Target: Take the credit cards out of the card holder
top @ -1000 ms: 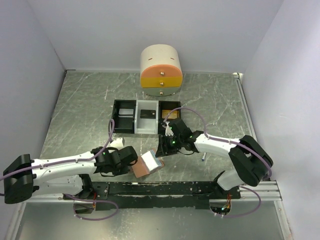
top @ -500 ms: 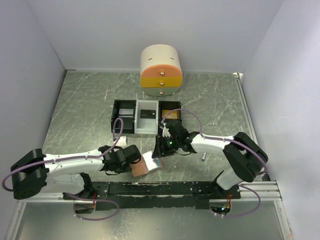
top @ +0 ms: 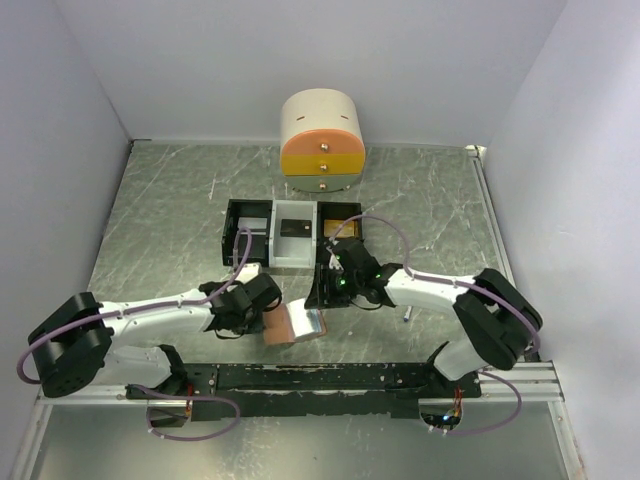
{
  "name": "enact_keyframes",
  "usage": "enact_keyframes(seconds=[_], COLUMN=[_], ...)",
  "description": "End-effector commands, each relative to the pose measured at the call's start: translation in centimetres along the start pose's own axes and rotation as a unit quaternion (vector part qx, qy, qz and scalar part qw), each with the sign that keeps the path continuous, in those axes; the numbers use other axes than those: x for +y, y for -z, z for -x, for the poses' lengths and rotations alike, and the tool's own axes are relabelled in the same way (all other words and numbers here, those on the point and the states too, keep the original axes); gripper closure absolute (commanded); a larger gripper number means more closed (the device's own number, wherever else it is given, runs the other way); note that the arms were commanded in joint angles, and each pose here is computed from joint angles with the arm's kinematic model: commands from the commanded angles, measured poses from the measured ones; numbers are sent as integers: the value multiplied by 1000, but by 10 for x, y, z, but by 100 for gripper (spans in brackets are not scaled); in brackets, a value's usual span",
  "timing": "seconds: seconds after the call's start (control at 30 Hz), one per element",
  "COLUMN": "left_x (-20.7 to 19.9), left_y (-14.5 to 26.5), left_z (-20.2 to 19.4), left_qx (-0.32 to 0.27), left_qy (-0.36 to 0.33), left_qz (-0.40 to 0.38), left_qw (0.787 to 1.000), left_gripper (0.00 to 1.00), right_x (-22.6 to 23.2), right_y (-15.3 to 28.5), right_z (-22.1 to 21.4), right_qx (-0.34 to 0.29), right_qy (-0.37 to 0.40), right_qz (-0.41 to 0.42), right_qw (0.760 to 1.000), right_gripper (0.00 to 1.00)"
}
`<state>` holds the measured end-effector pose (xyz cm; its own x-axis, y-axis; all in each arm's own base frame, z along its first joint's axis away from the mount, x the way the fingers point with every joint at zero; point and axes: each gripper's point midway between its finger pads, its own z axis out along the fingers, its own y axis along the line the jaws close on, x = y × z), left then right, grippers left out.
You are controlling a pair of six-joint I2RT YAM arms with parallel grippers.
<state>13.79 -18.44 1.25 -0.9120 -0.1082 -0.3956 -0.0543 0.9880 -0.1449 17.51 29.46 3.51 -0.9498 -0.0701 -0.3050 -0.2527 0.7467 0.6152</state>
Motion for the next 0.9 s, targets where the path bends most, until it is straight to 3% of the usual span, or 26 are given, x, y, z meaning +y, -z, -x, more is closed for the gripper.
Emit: enact_keyframes(seconds=[0.0, 0.27, 0.6, 0.87], left_x=[-8, -5, -4, -15], left_y=[-8, -6, 9, 19], left_z=[1, 3, 2, 15], left_qx=[3, 1, -5, -24], left_qy=[-10, -20, -6, -9], left_qz=[-18, -19, -46, -66], left_qw=[1000, 1000, 999, 998], left_gripper=[93, 93, 91, 90], right_x=[17, 22, 4, 50], right_y=[12, -7, -13, 0], right_z=[22, 3, 2, 7], right_qx=[-49, -4, -4, -4], right_qy=[-4, -29, -41, -4], right_qz=[11, 47, 1, 94], right_qw=[999, 998, 999, 996], right_gripper=[55, 58, 60, 69])
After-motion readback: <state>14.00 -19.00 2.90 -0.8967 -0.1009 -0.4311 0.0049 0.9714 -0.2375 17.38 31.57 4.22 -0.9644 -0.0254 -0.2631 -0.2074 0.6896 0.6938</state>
